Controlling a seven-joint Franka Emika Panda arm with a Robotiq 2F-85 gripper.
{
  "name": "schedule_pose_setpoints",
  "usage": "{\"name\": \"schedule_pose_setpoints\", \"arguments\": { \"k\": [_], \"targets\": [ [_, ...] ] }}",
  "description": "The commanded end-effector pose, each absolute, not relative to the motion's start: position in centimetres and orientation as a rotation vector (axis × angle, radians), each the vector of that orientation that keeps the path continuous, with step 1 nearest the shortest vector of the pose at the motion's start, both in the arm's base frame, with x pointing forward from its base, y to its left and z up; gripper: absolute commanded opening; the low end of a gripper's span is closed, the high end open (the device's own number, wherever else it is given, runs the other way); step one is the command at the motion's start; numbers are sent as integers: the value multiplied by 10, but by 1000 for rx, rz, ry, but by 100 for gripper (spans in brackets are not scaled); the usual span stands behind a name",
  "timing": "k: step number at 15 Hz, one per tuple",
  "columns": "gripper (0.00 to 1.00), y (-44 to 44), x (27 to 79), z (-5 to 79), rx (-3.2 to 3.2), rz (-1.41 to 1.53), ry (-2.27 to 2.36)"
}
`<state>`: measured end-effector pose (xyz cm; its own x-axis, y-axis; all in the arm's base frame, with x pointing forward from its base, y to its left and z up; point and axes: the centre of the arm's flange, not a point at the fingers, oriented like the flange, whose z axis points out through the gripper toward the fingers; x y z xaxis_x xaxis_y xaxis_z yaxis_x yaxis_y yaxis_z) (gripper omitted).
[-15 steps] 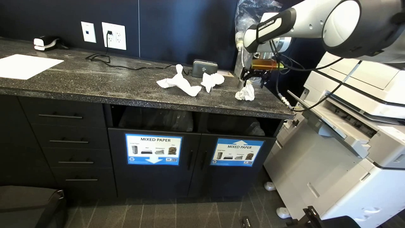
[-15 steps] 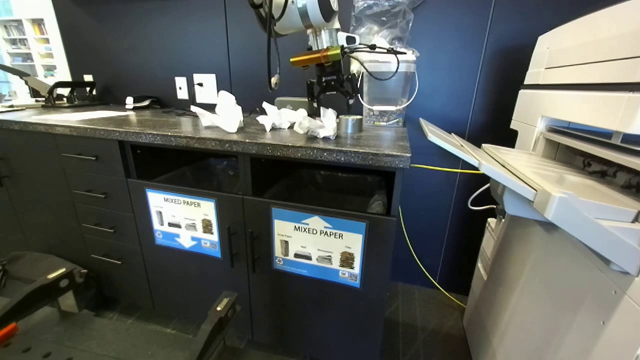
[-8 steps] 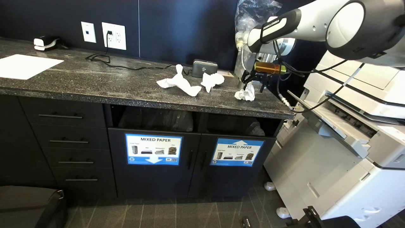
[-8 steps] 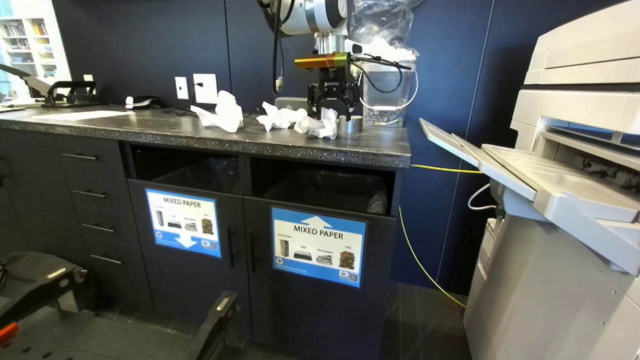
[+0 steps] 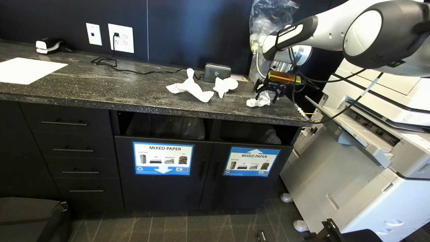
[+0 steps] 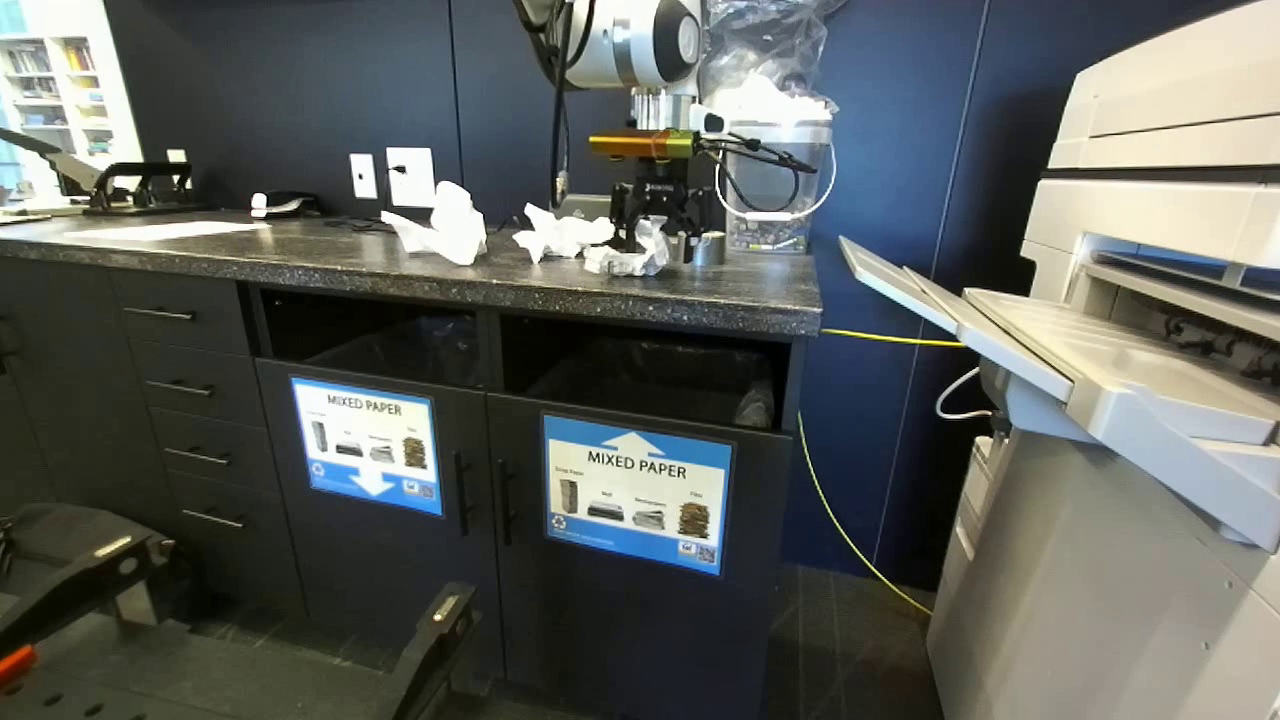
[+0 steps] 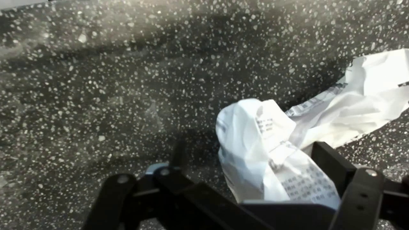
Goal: Place two crumpled papers inside the bin on the right
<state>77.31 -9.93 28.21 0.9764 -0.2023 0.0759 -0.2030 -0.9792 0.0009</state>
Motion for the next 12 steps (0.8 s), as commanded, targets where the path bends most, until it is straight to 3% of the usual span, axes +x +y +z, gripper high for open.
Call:
{"name": "schedule_pose_setpoints", "arguments": {
  "k": [1, 7, 8, 10, 12],
  "targets": [
    [100, -100, 788, 283, 3154, 156, -304],
    [98, -97, 789, 285, 3157, 161, -310],
    [74, -96, 788, 284, 3156, 167, -310],
    [70, -97, 789, 285, 3156, 166, -310],
    [53, -95, 787, 285, 3154, 170, -307]
  ]
}}
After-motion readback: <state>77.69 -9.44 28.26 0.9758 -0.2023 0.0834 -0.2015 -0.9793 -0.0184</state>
